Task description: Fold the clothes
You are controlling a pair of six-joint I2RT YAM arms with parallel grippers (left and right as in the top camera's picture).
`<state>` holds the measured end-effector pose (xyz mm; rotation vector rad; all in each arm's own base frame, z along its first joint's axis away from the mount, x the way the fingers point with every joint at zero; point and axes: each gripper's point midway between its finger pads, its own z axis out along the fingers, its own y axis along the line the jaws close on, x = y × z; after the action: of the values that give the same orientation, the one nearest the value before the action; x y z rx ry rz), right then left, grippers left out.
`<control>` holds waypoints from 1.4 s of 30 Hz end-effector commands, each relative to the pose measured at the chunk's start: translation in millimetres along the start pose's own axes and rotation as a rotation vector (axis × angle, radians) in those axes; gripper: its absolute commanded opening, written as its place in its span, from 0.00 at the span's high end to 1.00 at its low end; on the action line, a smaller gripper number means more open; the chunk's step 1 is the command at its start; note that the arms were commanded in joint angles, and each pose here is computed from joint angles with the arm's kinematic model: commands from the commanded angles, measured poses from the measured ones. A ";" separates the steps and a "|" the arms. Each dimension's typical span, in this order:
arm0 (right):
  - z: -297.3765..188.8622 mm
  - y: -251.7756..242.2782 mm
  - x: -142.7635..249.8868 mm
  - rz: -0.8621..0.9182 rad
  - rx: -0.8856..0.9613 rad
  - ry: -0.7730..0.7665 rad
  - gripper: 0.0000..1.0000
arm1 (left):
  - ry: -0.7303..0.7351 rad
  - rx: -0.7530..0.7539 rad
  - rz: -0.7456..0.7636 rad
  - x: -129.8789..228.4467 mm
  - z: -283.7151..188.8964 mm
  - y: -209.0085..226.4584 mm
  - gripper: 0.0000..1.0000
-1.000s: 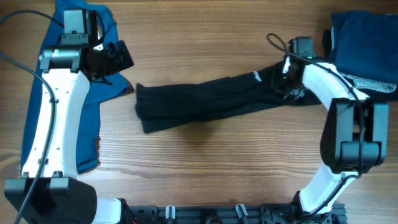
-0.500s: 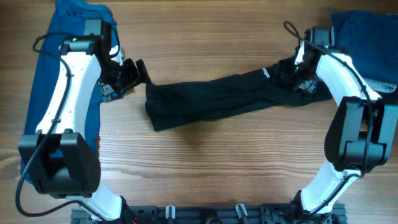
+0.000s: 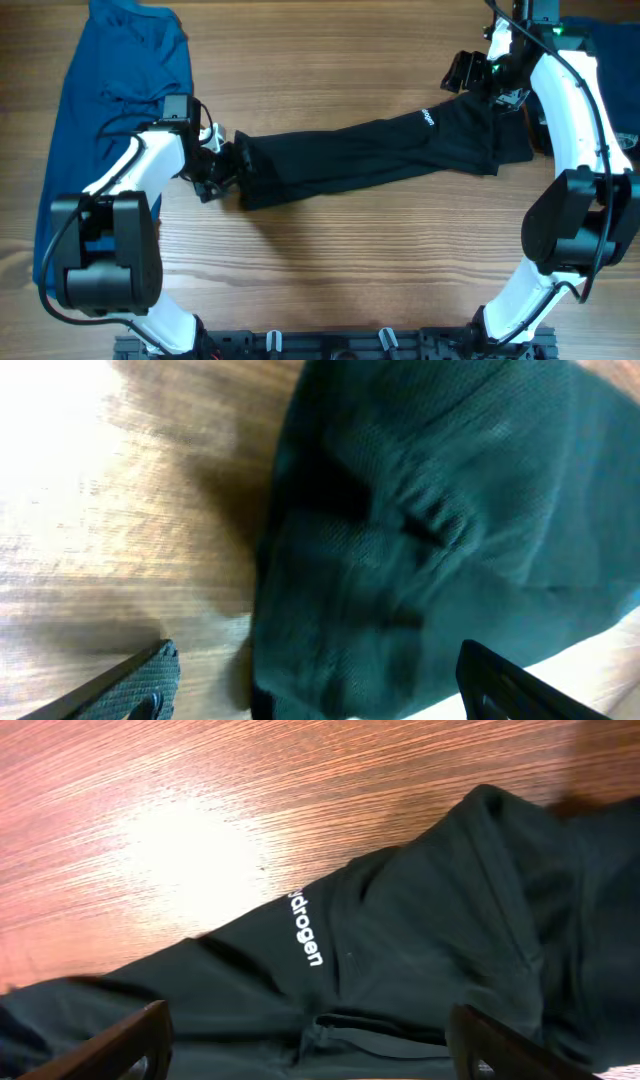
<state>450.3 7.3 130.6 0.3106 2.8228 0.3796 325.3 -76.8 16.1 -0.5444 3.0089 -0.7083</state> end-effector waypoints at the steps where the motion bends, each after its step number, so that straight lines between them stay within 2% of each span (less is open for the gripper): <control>1: -0.6 8.7 -2.0 -0.021 -0.039 0.004 0.12 | -0.037 -0.065 0.052 -2.2 8.4 1.5 0.14; 4: -0.6 8.4 -0.8 -0.019 -0.038 0.009 0.12 | -0.070 -0.099 0.119 -3.7 15.2 -9.2 0.20; 6: -0.7 8.3 -0.1 -0.018 -0.038 0.012 0.12 | -0.083 -0.111 0.171 -1.0 21.4 -21.2 0.29; 7: -0.7 8.3 0.2 -0.018 -0.038 0.013 0.12 | -0.088 -0.124 0.191 0.6 23.7 -24.2 0.35; 10: -0.7 7.8 2.3 -0.016 -0.036 0.022 0.12 | -0.107 -0.191 0.237 5.1 29.1 -27.7 0.65; 12: -0.7 7.5 3.6 -0.017 -0.035 0.027 0.12 | -0.139 -0.245 0.191 0.8 27.2 -20.1 0.81; 13: -0.7 7.2 4.2 -0.018 -0.033 0.029 0.13 | -0.148 -0.262 0.179 -0.6 26.2 -17.0 0.92; 14: -0.7 6.6 4.8 -0.017 -0.030 0.031 0.12 | -0.160 -0.284 0.159 -3.0 24.2 -11.9 0.96; 19: -0.8 -1.1 8.7 -0.016 0.013 0.045 0.12 | -0.172 -0.334 0.082 -8.9 3.3 13.9 0.96; 22: -0.9 -2.8 9.6 -0.015 0.023 0.049 0.12 | -0.203 -0.332 -0.004 -13.8 -28.9 33.6 0.96; 26: -0.8 -2.4 8.2 -0.011 0.021 0.043 0.12 | -0.269 -0.259 -0.084 -23.7 -68.0 48.0 0.96; 29: -0.8 -2.3 7.9 -0.012 0.021 0.042 0.12 | -0.280 -0.152 -0.042 -25.4 -74.1 28.2 0.96; 32: -0.8 -2.2 8.1 -0.011 0.020 0.043 0.12 | -0.275 -0.116 0.025 -22.6 -66.3 5.5 0.96; 42: -0.9 -2.5 12.4 -0.008 0.020 0.060 0.12 | -0.342 -0.009 0.394 0.3 -26.7 -110.5 0.96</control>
<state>434.3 8.9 126.4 0.3193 2.8892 0.3852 361.6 -132.9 84.2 -0.1623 2.7031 -0.4953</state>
